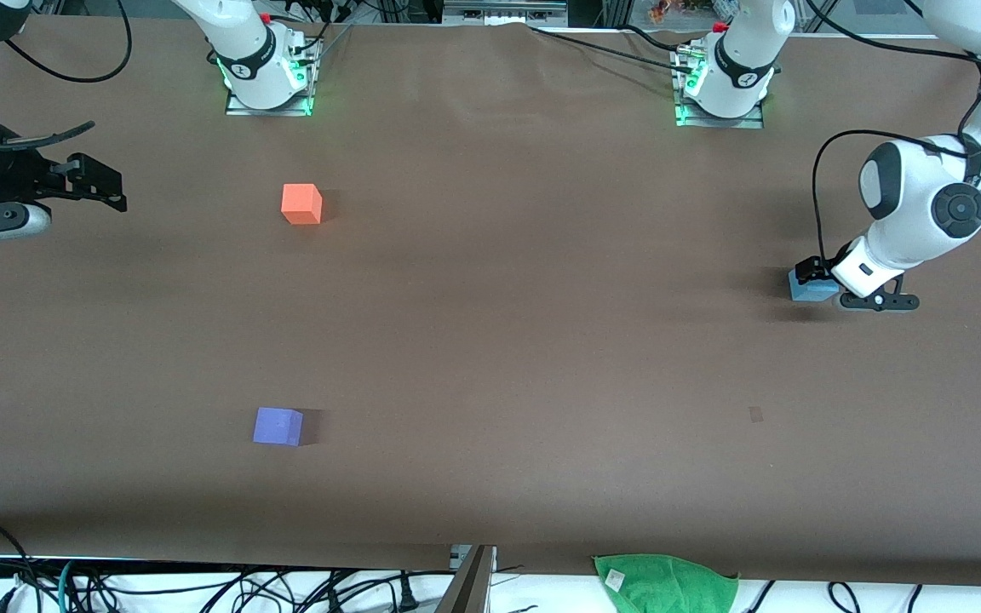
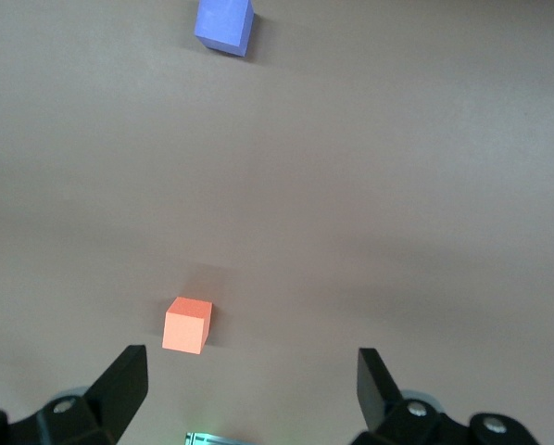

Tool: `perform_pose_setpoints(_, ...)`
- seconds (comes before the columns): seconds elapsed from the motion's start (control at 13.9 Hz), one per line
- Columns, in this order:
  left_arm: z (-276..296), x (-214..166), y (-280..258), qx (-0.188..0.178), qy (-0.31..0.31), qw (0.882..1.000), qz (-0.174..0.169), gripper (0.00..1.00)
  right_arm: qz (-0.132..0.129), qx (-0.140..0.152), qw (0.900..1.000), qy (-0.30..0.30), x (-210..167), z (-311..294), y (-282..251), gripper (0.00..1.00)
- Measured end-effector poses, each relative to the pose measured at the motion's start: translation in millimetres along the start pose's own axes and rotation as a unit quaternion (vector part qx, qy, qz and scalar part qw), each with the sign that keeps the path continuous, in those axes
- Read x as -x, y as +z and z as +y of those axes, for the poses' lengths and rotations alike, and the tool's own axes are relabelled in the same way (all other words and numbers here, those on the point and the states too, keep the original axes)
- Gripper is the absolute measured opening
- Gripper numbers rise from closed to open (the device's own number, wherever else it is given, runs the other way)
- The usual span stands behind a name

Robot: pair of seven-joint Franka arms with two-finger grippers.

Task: Place blue block between orange and purple blocks
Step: 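Close the left gripper on the light-blue cube and lift it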

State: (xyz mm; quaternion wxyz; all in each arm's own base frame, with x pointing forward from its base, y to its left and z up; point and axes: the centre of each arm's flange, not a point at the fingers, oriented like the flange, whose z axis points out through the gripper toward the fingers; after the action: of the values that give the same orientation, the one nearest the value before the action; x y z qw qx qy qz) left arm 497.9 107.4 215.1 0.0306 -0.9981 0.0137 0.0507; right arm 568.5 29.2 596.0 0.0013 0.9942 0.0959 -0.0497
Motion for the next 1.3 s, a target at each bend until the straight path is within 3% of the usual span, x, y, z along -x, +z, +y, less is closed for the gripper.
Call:
perform_pose_setpoints(0.29,0.8,6.2,15.5,0.002,0.001,1.000,-0.004,0.99,0.000,-0.001,1.000,0.000,0.0,-0.1,0.0,1.00)
perform_pose_setpoints(0.43,1.5,7.3,19.6,0.002,0.004,1.000,-0.003,0.80,0.000,-0.001,1.000,0.000,0.0,-0.1,0.0,1.00)
perform_pose_setpoints(0.58,2.1,6.8,24.4,0.002,0.006,1.000,-0.002,0.75,0.000,-0.001,1.000,0.000,0.0,-0.1,0.0,1.00)
perform_pose_setpoints(0.65,2.3,6.4,24.8,0.001,0.007,1.000,-0.001,0.63,0.000,-0.001,1.000,0.000,0.0,-0.1,0.0,1.00)
perform_pose_setpoints(0.72,2.3,5.6,23.2,0.001,0.007,1.000,0.001,0.61,0.000,-0.001,1.000,0.000,0.0,-0.2,0.0,1.00)
perform_pose_setpoints(0.94,11.4,-6.4,2.7,-0.001,0.018,1.000,0.006,0.61,0.000,-0.002,1.000,0.000,-0.1,-0.4,0.0,1.00)
perform_pose_setpoints(1.3,65.0,-52.3,-114.8,-0.008,0.067,0.996,-0.058,0.61,0.001,-0.002,1.000,0.000,-0.1,-0.2,0.0,1.00)
